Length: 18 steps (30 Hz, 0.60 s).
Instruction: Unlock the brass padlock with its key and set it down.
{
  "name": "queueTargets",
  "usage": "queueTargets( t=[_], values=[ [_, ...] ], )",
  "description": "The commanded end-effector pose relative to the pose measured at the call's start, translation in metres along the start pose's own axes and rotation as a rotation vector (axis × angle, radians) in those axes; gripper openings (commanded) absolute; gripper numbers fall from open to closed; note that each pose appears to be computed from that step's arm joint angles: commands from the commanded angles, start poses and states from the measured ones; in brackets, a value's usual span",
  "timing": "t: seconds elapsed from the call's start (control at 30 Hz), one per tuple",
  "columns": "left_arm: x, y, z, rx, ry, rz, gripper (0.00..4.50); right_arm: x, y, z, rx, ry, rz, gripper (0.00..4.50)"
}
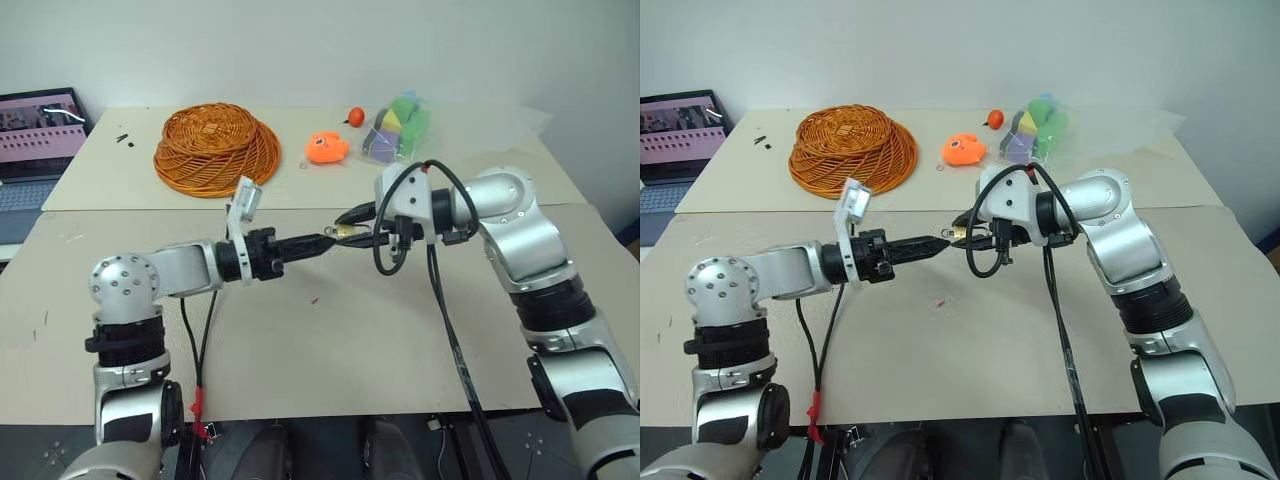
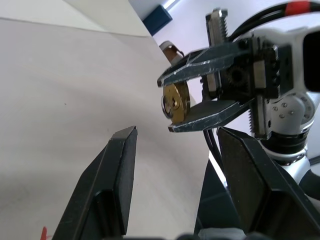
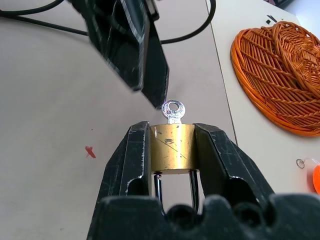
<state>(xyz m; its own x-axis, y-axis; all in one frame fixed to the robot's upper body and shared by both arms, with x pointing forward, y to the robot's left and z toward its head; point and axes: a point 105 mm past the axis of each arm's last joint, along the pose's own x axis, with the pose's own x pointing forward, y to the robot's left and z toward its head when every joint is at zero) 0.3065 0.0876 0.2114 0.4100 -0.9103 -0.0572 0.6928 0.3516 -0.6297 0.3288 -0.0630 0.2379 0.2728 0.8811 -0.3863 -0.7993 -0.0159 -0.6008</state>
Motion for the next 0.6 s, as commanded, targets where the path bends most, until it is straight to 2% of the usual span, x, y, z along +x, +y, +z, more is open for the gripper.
queueTargets(
  t=[0.03, 0.6],
  values=[
    [0.0, -0.011, 0.008, 0.027, -0.015, -0.033, 2.69, -0.007, -0.007, 0.008, -0.046, -0.021, -0.037, 0.91],
    [0.021, -0.018, 0.013, 0.002, -0.065, -0.062, 2.69, -0.006, -0.003, 0.014, -0.043, -0.035, -0.03, 0.91]
  ],
)
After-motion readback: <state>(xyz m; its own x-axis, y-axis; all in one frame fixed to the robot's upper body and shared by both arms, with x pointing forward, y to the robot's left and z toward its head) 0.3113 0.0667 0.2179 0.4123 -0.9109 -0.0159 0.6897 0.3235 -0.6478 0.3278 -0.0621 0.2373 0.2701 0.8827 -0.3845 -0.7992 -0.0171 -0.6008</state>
